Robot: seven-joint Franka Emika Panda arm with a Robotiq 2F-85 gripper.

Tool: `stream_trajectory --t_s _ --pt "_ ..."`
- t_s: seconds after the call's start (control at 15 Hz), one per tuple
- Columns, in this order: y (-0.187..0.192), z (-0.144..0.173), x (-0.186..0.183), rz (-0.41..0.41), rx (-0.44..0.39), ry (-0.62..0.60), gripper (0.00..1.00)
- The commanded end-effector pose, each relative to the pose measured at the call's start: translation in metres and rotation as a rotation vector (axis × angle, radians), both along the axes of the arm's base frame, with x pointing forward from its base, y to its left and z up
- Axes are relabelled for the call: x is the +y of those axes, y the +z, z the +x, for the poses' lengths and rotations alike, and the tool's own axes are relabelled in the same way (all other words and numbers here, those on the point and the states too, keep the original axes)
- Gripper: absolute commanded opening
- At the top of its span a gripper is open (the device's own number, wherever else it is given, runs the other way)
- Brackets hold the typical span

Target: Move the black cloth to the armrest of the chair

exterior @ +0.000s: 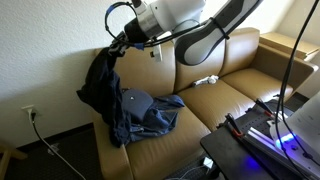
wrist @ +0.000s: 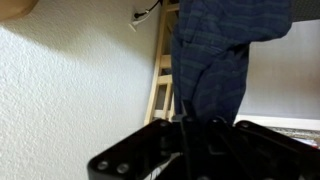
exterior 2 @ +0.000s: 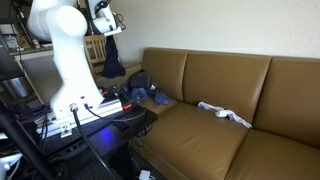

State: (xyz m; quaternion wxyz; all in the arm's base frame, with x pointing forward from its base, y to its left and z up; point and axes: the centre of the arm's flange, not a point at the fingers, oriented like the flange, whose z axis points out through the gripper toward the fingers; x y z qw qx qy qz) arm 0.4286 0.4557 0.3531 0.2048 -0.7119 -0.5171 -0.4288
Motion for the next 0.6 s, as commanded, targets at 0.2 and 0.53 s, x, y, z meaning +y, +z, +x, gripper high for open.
stream_trajectory --t_s 0.2,0.53 --pt "-0.006 -0.026 0.012 0.029 0.0 0.12 0.01" --pt "0.043 -0.057 0.017 0.159 -0.067 0.22 0.01"
